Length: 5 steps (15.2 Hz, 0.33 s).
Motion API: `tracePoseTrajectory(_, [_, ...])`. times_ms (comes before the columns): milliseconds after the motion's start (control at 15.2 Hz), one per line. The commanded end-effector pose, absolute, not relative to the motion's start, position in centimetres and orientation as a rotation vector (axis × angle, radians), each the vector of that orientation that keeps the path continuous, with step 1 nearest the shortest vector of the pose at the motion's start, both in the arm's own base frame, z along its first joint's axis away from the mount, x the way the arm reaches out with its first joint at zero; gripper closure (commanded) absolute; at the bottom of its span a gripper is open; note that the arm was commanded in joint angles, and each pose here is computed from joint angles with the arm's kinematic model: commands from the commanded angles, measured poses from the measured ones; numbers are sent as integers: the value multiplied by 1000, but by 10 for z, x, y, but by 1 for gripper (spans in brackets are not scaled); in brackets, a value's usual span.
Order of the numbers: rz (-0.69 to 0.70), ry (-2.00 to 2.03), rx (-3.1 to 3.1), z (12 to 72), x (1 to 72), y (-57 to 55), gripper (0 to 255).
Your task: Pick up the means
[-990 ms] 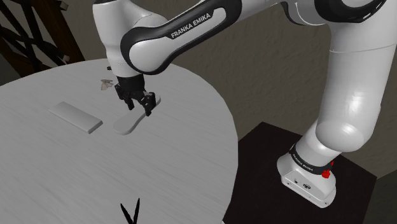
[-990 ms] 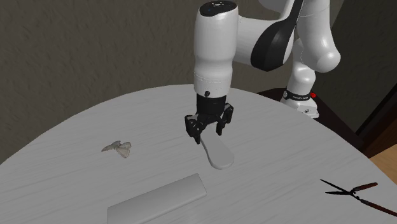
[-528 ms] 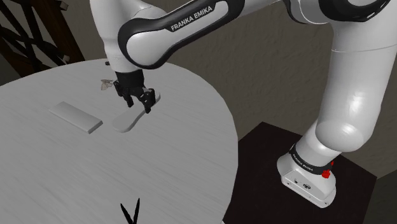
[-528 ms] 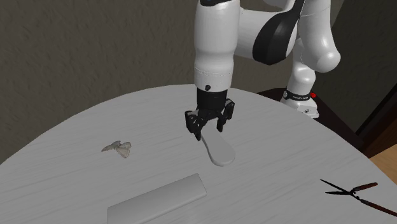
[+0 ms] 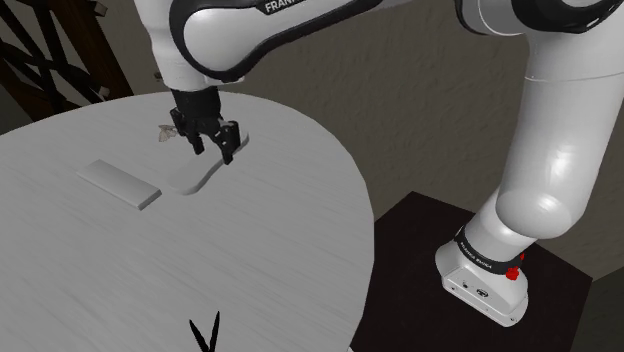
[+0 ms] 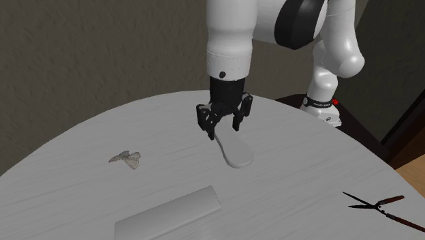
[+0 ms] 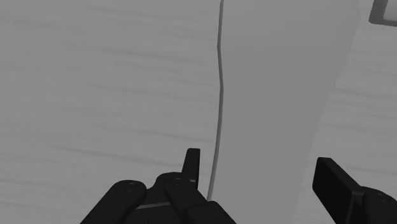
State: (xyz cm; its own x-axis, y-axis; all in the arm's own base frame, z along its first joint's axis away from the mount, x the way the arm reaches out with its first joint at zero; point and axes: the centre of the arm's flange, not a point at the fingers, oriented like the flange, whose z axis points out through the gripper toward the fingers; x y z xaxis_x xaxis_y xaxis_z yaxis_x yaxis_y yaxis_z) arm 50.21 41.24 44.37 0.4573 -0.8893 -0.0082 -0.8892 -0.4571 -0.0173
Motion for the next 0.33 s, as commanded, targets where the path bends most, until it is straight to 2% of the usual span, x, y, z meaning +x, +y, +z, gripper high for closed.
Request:
tracePoseTrajectory(0, [-3, 1626, -2666, 454, 501, 412, 255])
tracePoseTrajectory(264, [-3, 1626, -2666, 466, 501, 412, 255])
